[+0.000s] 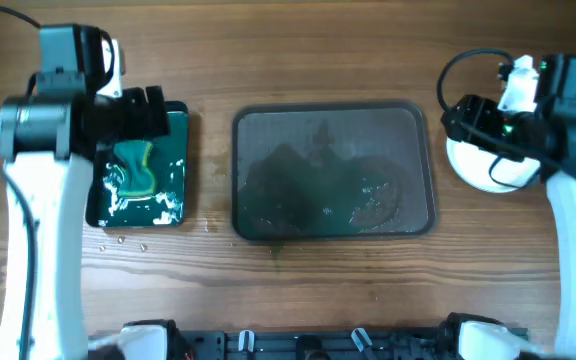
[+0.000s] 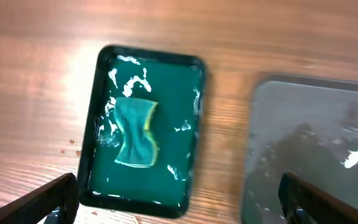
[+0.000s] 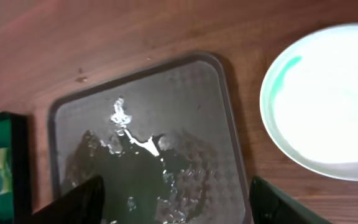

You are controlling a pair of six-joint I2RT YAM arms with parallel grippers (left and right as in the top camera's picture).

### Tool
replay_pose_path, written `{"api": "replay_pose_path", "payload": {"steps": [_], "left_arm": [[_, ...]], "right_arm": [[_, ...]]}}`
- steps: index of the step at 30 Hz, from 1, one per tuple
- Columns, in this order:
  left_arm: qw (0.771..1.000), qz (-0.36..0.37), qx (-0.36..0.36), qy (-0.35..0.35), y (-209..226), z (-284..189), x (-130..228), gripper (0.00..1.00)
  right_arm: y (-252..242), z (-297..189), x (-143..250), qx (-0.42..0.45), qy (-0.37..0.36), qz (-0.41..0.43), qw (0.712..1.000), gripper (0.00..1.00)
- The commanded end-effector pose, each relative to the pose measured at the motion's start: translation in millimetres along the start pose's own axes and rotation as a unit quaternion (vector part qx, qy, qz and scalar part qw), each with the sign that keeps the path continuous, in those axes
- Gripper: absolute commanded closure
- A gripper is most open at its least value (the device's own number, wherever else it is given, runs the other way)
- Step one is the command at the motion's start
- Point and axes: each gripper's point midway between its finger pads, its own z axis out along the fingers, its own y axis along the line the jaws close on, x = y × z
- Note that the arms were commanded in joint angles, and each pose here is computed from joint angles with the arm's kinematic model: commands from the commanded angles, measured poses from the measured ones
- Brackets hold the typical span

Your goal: Clean dirty plates on tray and stack at the side

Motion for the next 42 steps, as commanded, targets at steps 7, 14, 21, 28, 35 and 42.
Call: {"api": "replay_pose_path", "payload": {"steps": [7, 14, 21, 28, 35, 42], "left_arm": [[0.999, 0.031, 0.027, -0.018, -21, -16, 3, 0.00], [0.999, 0.031, 0.027, -0.018, -21, -16, 2, 0.00], [0.999, 0.031, 0.027, -0.018, -21, -16, 3, 0.00], [0.999, 0.031, 0.027, -0.018, -21, -16, 2, 0.00], [0.999, 0.031, 0.027, -0.018, -21, -16, 2, 0.00], [0.999, 0.031, 0.027, -0.018, -21, -16, 3, 0.00]], "right_arm": [[32, -106, 18, -0.015, -0.123, -0.084, 0.989, 0.00], [45, -155, 39, -0.045, -0.189, -0.002, 0.981, 0.00], [37, -163, 41, -0.020, -0.208, -0.007, 0.978, 0.00], [30, -151, 38, 0.003, -0.206, -0.060, 0.977, 0.00], [65, -131, 30, -0.065, -0.307, -0.201, 0.928, 0.00], [59, -93, 52, -0.108, -0.410, -0.218, 0.879, 0.00]]}}
